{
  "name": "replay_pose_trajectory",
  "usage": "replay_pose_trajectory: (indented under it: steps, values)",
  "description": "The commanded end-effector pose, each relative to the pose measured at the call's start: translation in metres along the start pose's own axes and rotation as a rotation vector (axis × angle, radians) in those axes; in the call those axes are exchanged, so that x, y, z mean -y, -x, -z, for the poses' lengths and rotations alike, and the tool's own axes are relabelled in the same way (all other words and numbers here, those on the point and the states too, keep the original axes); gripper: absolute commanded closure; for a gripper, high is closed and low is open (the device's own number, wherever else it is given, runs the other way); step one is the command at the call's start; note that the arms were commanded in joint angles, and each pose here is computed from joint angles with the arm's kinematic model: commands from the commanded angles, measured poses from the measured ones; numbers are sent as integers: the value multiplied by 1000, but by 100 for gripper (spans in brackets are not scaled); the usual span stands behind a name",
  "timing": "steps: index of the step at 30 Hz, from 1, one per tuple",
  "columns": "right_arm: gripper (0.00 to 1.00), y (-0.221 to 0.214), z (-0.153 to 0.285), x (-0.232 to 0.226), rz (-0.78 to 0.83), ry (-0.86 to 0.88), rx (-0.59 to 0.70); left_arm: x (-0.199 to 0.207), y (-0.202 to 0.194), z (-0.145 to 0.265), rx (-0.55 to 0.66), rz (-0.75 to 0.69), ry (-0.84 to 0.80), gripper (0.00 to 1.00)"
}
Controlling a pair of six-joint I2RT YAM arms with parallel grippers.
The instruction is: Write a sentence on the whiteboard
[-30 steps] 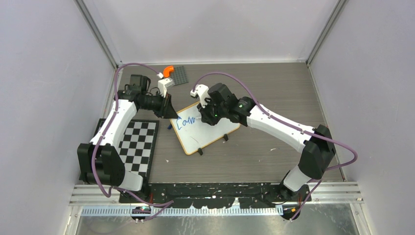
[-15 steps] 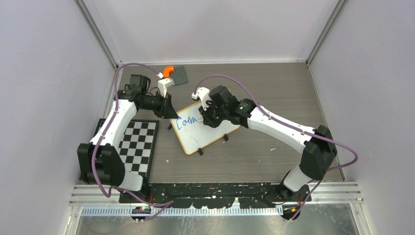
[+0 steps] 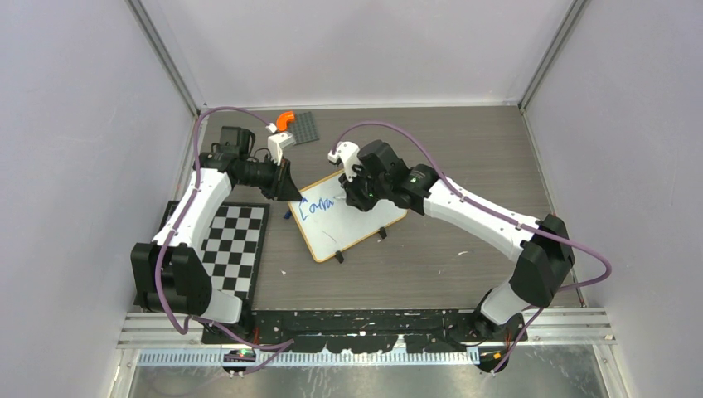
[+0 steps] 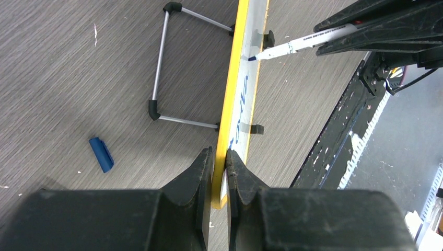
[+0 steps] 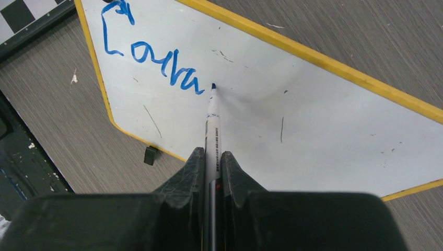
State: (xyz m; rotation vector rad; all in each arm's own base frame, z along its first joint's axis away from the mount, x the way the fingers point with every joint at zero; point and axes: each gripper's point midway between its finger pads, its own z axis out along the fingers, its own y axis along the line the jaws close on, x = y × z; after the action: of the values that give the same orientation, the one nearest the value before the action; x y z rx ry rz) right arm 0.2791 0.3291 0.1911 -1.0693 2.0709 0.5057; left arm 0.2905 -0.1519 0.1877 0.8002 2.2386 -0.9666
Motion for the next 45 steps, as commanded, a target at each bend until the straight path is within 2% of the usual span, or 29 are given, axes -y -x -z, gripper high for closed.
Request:
replay_pose_trajectory:
  steps: [1, 14, 35, 45]
  values:
    - [100, 38, 20, 11, 0, -53, 117, 3, 9, 6, 15, -42, 18, 100]
    - [100, 47, 9, 8, -8, -34, 120, 2, 8, 6, 13, -46, 22, 100]
    - [100, 0, -2, 1, 18, -8, 6, 2, 7, 6, 10, -48, 20, 100]
    - [100, 30, 7, 15, 32, -64, 70, 2, 9, 6, 13, -44, 17, 100]
